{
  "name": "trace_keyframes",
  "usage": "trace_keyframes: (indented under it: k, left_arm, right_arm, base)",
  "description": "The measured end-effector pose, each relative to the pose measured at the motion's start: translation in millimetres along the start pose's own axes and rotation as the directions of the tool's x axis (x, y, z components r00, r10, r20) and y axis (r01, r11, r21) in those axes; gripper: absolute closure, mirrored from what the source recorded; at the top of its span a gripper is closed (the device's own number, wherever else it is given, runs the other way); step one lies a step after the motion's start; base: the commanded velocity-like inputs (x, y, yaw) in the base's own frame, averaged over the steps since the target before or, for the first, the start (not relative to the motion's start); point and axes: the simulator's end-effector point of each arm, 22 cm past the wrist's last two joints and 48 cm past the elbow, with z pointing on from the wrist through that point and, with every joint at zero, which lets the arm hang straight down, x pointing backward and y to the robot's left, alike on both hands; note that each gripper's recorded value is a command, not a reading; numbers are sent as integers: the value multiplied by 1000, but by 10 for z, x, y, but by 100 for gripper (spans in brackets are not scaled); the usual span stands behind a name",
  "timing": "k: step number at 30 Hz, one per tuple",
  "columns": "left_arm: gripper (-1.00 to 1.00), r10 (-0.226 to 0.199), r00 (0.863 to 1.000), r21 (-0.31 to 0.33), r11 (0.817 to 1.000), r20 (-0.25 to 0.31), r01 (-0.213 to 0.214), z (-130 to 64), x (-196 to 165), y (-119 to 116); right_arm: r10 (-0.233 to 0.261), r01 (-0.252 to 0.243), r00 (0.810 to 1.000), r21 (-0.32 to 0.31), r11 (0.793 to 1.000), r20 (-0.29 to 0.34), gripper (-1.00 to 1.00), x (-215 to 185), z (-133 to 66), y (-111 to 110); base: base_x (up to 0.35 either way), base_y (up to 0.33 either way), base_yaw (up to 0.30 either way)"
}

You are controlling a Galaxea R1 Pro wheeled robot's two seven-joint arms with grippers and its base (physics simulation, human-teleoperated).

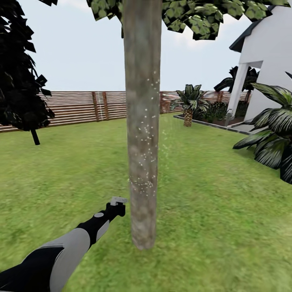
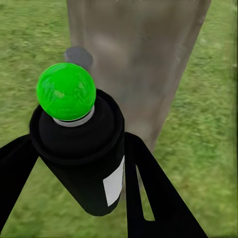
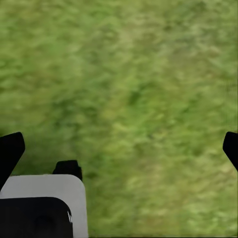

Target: In the garden, pick up the pesticide atomizer on the floor and spray pesticide onto both trees until each tree trunk is fully covered.

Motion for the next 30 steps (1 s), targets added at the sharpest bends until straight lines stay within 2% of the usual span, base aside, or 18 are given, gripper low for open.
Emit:
trace_keyframes:
  k: [9, 30]
  left_arm:
    - [100, -1, 1000, 0, 1000, -4, 1, 11, 29, 1]
    - [100, -8, 1000, 9, 1000, -30, 9, 84, 194, -50]
  right_arm:
    - [-1, 1, 1000, 0, 1000, -5, -100, 19, 3, 0]
    - [-5, 5, 999, 0, 1000, -32, -100, 132, 16, 2]
  base:
    - [0, 322, -198]
    - [0, 15, -3]
